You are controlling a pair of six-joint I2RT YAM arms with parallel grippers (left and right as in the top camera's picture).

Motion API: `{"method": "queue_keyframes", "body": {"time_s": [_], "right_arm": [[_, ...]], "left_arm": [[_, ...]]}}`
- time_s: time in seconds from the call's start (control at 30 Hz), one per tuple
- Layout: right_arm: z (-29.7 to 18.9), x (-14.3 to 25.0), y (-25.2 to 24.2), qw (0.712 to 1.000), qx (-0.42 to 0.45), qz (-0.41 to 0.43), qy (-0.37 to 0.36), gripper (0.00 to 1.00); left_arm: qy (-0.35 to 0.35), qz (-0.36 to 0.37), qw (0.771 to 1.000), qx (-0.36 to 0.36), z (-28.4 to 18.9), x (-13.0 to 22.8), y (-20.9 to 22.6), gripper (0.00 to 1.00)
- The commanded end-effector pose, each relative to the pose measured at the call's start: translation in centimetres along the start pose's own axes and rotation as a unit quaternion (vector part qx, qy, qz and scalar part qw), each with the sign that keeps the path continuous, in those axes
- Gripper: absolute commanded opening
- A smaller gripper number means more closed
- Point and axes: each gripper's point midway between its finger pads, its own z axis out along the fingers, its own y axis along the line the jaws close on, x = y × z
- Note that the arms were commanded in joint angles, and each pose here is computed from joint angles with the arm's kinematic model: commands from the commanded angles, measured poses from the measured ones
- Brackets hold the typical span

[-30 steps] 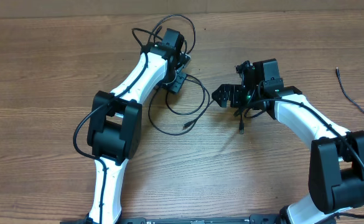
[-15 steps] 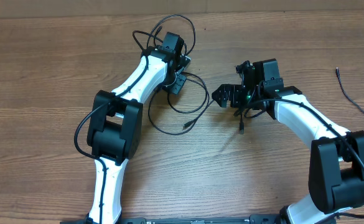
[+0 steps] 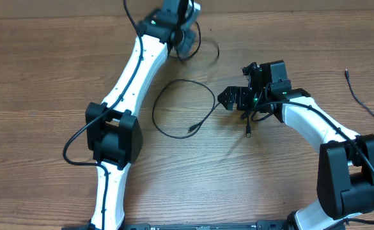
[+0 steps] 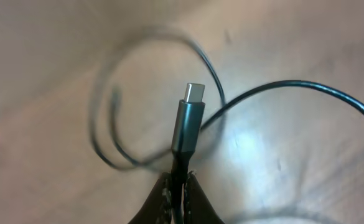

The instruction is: Untangle cables

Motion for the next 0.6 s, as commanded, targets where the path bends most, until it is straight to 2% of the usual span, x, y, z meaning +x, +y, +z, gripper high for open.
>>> {"method": "queue_keyframes", "body": {"time_s": [0.0,0.07,0.3,0.43,0.57], "right_arm": [[0.0,-0.1,0.0,1.000,0.002,-0.004,-0.002,1.00],[0.0,-0.1,0.0,1.000,0.002,-0.004,-0.002,1.00],[0.0,-0.1,0.0,1.000,0.002,-0.004,-0.002,1.00],[0.0,-0.1,0.0,1.000,0.002,-0.004,-0.002,1.00],[0.0,-0.1,0.0,1.000,0.002,-0.004,-0.002,1.00]], "left_arm": [[-0.040,-0.023,0.998,-0.047,-1.2,-2.0,3.8,0.04],[-0.052,-0.040,0.996,-0.054,-0.7,-2.3,4.8,0.04],[-0.076,-0.181,0.978,-0.073,3.3,-1.3,9.2,0.04],[-0.053,-0.241,0.966,-0.072,7.7,1.4,9.5,0.04],[-0.012,-0.254,0.965,-0.066,12.0,4.9,8.2,0.04]]}}
